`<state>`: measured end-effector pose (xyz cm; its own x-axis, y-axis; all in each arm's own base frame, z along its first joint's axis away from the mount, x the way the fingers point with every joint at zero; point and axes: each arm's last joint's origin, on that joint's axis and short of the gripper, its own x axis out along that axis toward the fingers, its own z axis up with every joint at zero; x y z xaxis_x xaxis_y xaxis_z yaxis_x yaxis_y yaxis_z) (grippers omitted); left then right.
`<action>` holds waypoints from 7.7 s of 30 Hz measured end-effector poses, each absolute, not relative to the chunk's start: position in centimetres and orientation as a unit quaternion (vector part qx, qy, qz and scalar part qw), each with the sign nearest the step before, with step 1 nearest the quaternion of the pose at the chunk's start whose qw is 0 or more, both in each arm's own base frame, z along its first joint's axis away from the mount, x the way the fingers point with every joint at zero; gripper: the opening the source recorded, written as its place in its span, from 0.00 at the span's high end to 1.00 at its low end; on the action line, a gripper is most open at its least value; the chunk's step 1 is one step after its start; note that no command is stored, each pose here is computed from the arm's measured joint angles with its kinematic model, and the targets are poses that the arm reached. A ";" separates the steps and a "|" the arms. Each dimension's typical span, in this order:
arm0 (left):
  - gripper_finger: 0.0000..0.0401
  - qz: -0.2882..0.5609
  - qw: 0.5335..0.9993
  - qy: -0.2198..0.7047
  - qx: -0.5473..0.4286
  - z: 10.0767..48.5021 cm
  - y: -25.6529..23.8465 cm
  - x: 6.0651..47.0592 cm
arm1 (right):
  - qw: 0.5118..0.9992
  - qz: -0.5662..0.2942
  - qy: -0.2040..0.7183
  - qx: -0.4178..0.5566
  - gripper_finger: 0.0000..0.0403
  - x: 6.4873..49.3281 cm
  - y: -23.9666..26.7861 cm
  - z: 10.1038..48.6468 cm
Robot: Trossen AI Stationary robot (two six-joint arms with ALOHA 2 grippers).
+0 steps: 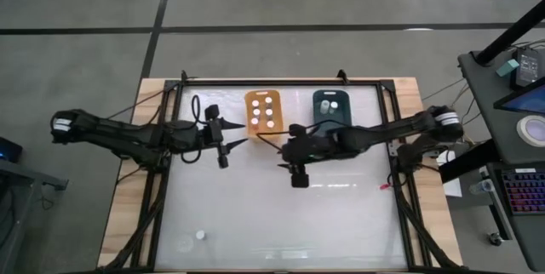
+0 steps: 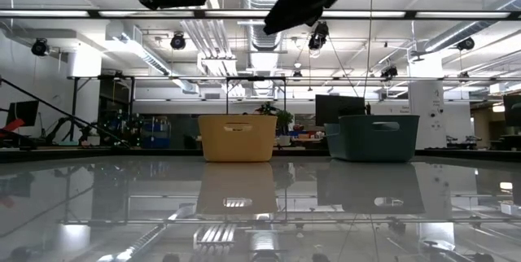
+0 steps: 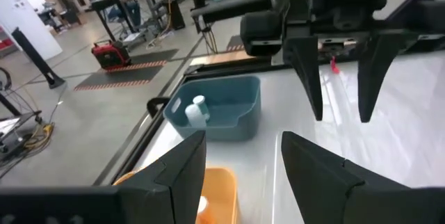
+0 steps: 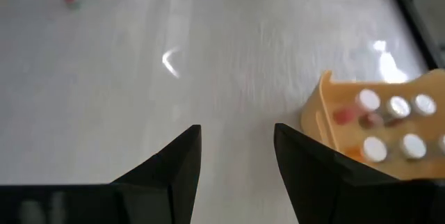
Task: Pick and place medicine bottles into bin by pill shape (circle, oval)
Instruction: Put the blue capsule bottle into the yellow bin
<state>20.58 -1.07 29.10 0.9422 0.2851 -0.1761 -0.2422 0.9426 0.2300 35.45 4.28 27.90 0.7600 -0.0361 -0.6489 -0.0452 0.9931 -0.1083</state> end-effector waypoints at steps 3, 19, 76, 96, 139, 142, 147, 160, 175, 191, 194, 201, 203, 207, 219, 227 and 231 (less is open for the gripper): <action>0.57 0.135 0.981 0.094 0.101 28.9 -1.2 21.4 | 0.949 0.009 0.307 -0.076 0.57 34.0 4.1 27.3; 0.57 0.119 0.988 0.088 -0.029 27.7 -2.9 24.5 | 0.976 0.016 0.089 -0.198 0.57 27.8 3.3 25.7; 0.57 0.229 0.607 0.601 -0.468 22.7 -21.1 17.5 | 0.963 0.013 0.055 -0.263 0.57 26.3 3.1 27.1; 0.57 0.254 0.608 0.618 -0.429 21.0 -21.5 17.8 | 0.963 0.014 0.056 -0.262 0.57 26.3 3.1 27.1; 0.61 0.260 0.610 0.637 -0.394 19.9 -22.1 18.3 | 0.963 0.014 0.058 -0.262 0.57 26.3 3.1 27.0; 0.69 0.259 0.609 0.638 -0.394 19.9 -22.1 18.3 | 0.963 0.014 0.058 -0.261 0.57 26.3 3.1 27.0; 0.77 0.258 0.608 0.637 -0.397 20.0 -22.0 18.3 | 0.963 0.014 0.060 -0.262 0.57 26.3 3.1 27.0; 0.75 0.213 0.646 0.618 -0.395 24.5 -17.7 23.4 | 0.951 -0.040 0.115 -0.284 0.57 23.9 2.3 27.9; 0.74 0.165 0.717 0.603 -0.310 30.5 -9.2 27.9 | 0.963 -0.048 0.078 -0.252 0.57 19.6 1.8 28.5; 0.74 0.167 0.818 0.522 -0.174 35.4 0.3 29.9 | 0.966 -0.050 0.076 -0.241 0.57 19.2 1.8 28.4; 0.74 0.178 0.832 0.506 -0.143 36.0 1.7 30.1 | 0.967 -0.050 0.077 -0.240 0.57 19.2 1.8 28.3; 0.74 0.181 0.845 0.495 -0.089 36.1 4.6 30.2 | 0.968 -0.050 0.079 -0.231 0.57 19.1 1.8 28.3; 0.74 0.180 0.847 0.495 -0.077 36.1 5.2 30.2 | 0.968 -0.049 0.081 -0.232 0.57 19.1 1.8 28.2; 0.74 0.181 0.857 0.479 -0.060 36.4 6.5 30.3 | 0.968 -0.049 0.082 -0.232 0.57 19.1 1.8 28.2; 0.74 0.191 0.895 0.403 0.006 37.0 9.2 31.4 | 0.969 -0.048 0.088 -0.227 0.57 19.1 1.7 28.1; 0.74 0.207 0.907 0.366 0.018 36.3 10.7 32.1 | 0.969 -0.048 0.088 -0.227 0.57 19.1 1.7 28.1; 0.74 0.212 0.912 0.351 0.017 35.0 11.1 32.8 | 0.969 -0.048 0.088 -0.227 0.57 19.1 1.7 28.1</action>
<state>32.79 11.07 35.00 0.6631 0.3989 -0.6334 -0.3754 0.9093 0.1796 19.12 1.75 28.09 0.9798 -0.1335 -0.1487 0.0533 0.8919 -0.4491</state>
